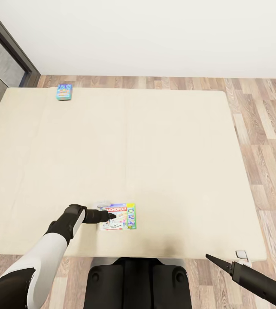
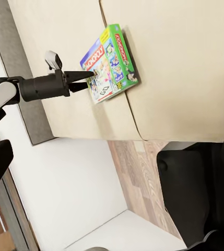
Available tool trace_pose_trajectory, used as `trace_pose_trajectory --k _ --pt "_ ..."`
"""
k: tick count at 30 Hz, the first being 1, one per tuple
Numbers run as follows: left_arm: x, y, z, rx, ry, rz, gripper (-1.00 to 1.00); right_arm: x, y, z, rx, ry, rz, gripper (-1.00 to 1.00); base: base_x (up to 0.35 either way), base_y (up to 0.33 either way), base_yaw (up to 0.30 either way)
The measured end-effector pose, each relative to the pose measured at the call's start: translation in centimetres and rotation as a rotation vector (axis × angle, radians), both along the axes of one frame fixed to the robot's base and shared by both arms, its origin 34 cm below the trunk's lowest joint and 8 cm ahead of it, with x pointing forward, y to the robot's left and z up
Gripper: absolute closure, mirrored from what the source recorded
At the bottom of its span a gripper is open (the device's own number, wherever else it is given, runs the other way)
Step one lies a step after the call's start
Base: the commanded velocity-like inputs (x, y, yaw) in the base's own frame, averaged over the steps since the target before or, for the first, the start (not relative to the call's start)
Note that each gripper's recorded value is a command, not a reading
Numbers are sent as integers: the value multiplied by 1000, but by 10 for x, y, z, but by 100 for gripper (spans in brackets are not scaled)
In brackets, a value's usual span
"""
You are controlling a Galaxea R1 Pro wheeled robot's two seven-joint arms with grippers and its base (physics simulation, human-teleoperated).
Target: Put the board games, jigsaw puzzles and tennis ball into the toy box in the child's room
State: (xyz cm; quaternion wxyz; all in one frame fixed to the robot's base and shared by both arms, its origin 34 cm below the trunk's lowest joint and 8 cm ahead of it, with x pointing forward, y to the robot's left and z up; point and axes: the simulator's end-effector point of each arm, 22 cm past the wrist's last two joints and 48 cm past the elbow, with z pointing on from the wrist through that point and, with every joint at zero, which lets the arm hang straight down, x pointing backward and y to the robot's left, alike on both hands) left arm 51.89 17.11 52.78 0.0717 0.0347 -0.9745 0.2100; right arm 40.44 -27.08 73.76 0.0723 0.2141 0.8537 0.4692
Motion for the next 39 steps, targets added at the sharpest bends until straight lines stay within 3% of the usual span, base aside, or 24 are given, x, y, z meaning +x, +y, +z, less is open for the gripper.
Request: trace_pose_trajectory --k 10,28,39 --pt "0 0 0 0 0 0 -100 0 0 0 0 0 0 -100 0 -18 0" --pt "0 0 0 0 -1 -1 -100 0 0 0 -2 1 0 -100 0 -198 0" --pt "0 0 0 0 0 1 -100 0 0 0 -2 -1 1 -100 0 -21 0"
